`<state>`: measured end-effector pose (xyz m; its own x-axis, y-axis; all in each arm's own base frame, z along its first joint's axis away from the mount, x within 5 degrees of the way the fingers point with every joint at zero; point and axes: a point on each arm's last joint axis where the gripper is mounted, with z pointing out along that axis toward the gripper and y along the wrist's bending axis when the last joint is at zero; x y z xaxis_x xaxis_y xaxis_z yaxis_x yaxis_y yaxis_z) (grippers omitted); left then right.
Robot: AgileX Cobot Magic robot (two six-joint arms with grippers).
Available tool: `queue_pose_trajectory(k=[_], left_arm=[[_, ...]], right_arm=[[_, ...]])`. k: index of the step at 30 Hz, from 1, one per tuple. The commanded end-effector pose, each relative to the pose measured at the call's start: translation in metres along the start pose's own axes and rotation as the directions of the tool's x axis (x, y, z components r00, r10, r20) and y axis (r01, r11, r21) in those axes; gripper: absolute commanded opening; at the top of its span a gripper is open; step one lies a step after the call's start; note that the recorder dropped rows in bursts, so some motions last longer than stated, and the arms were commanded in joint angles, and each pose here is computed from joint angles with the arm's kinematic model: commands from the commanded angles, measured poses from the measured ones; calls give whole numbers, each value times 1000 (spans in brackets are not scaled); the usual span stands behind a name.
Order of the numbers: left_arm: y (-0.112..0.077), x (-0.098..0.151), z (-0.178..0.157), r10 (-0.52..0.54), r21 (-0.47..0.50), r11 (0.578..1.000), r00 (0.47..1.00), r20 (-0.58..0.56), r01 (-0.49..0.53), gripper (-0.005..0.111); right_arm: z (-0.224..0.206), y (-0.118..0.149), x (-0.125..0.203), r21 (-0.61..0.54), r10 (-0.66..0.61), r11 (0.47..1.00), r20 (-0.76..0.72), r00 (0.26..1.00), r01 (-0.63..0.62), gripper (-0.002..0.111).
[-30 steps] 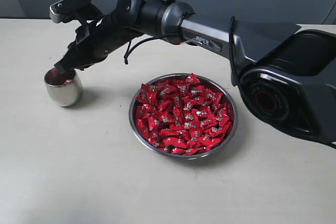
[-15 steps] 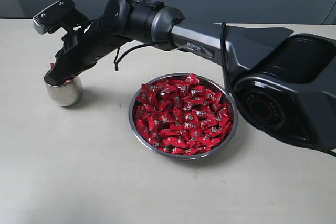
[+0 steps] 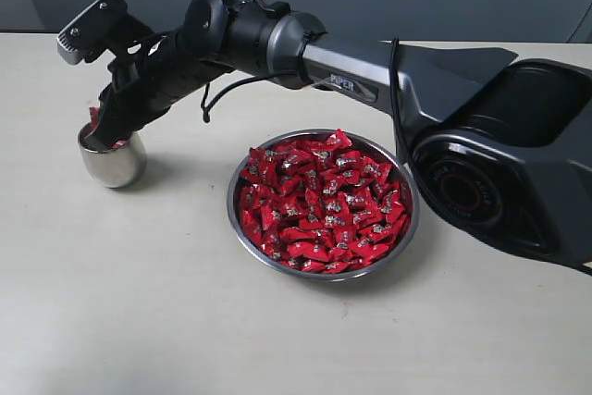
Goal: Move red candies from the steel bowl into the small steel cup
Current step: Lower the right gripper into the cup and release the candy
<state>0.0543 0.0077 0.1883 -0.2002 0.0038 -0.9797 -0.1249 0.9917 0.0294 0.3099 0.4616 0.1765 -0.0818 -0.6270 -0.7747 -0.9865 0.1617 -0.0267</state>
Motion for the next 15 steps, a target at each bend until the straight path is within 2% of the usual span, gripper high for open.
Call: queue_pose_trajectory(k=[1, 15], left_arm=[[0, 1, 0, -3, 0, 1000, 1000, 2, 3, 0], [0, 1, 0, -3, 0, 1000, 1000, 2, 3, 0]], right_arm=[[-3, -3, -4, 19, -12, 1000, 26, 1000, 12, -1], [-3, -3, -6, 17, 7, 1000, 44, 999, -8, -1]])
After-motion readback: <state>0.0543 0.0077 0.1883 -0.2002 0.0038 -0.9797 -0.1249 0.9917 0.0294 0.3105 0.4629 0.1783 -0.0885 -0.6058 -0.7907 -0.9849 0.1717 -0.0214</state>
